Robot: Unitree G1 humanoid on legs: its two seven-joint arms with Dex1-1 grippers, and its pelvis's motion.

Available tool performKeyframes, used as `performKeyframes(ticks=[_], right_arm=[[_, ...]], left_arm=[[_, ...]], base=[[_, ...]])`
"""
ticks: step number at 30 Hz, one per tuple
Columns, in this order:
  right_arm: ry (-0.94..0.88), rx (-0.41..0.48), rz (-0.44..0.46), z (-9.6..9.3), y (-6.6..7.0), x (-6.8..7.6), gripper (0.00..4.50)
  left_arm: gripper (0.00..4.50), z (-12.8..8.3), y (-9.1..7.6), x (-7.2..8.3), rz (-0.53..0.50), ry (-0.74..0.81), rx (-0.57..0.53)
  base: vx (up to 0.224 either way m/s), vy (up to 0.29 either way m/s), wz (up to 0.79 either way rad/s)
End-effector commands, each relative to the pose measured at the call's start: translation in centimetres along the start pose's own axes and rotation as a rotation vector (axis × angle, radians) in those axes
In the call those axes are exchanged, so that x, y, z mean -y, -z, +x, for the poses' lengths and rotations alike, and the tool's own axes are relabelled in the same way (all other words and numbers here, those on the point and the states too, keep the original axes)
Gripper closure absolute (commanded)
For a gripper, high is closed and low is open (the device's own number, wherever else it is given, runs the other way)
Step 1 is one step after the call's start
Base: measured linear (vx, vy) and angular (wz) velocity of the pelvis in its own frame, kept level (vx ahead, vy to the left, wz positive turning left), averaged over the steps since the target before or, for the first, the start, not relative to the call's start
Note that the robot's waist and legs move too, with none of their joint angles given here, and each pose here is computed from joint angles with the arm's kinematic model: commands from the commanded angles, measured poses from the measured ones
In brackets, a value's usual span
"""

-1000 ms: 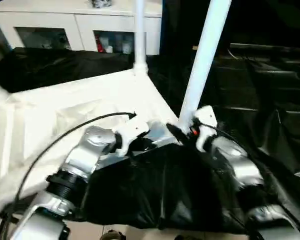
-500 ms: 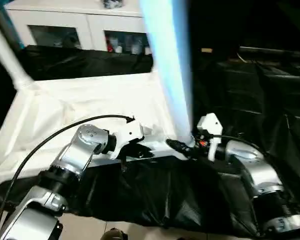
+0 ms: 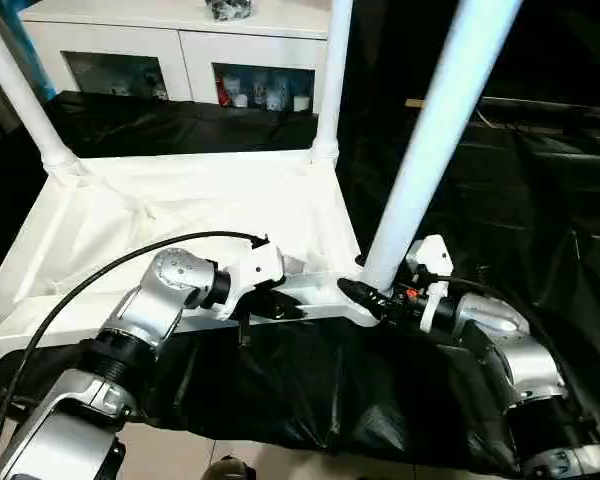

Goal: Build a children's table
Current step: Insert table leg to table base

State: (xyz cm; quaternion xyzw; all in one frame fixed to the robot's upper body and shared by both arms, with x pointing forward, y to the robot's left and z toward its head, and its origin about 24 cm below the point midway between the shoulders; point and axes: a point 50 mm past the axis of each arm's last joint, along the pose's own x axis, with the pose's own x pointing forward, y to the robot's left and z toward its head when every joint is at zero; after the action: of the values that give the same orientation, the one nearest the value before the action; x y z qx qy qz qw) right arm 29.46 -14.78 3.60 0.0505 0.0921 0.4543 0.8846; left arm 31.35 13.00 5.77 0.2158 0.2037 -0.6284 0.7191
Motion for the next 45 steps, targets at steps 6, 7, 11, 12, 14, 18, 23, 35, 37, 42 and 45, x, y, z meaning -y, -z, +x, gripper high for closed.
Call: performKeyframes(ticks=[6,7,11,12,14,18,23,35,37,42,45], right_arm=[[0.025,-0.114,0.124,-0.2,3.4,-0.1,1.88],[0.020,-0.136,0.113,-0.1,3.7,-0.3,1.88],[0.022,-0.157,0.094,0.2,3.9,-0.4,1.88],[0.037,-0.183,0.073,0.4,4.0,-0.3,1.88],[0.051,-0.196,0.067,0.5,4.0,-0.2,1.88],[0.110,-0.226,0.060,0.4,4.6,0.3,1.88],[0.181,-0.211,0.078,0.3,4.8,0.6,1.88],[0.639,-0.134,0.309,3.6,5.7,1.3,1.88],[0.680,-0.137,0.325,4.2,5.7,1.2,1.88],[0.705,-0.134,0.338,5.5,5.6,0.5,1.88],[0.714,-0.138,0.334,5.8,5.6,0.4,1.88]], left_arm=[[4.50,-0.5,-1.1,-0.6,0.052,0.009,0.015],[4.50,-0.5,-1.1,-0.6,0.051,0.013,0.012],[4.50,-0.5,-1.1,-0.6,0.051,0.017,0.009],[4.50,-0.5,-1.0,-0.6,0.049,0.022,0.005],[4.50,-0.5,-1.0,-0.6,0.047,0.024,0.002],[4.50,-0.4,-0.9,-0.6,0.041,0.024,0.001],[4.50,-0.2,-0.9,-0.5,0.031,0.019,0.009],[4.50,4.0,-3.8,-0.2,-0.107,-0.171,0.119],[4.50,4.9,-4.3,0.3,-0.116,-0.186,0.130],[4.50,6.4,-4.8,1.2,-0.113,-0.215,0.121],[4.50,6.5,-4.7,1.4,-0.119,-0.223,0.114]], base=[[0.000,0.000,0.00],[0.000,0.000,0.00],[0.000,0.000,0.00],[0.000,0.000,0.00],[0.000,0.000,0.00],[0.000,0.000,0.00],[0.000,0.000,0.00],[0.000,0.000,0.00],[0.000,0.000,0.00],[-0.012,-0.003,0.01],[0.042,-0.119,0.14]])
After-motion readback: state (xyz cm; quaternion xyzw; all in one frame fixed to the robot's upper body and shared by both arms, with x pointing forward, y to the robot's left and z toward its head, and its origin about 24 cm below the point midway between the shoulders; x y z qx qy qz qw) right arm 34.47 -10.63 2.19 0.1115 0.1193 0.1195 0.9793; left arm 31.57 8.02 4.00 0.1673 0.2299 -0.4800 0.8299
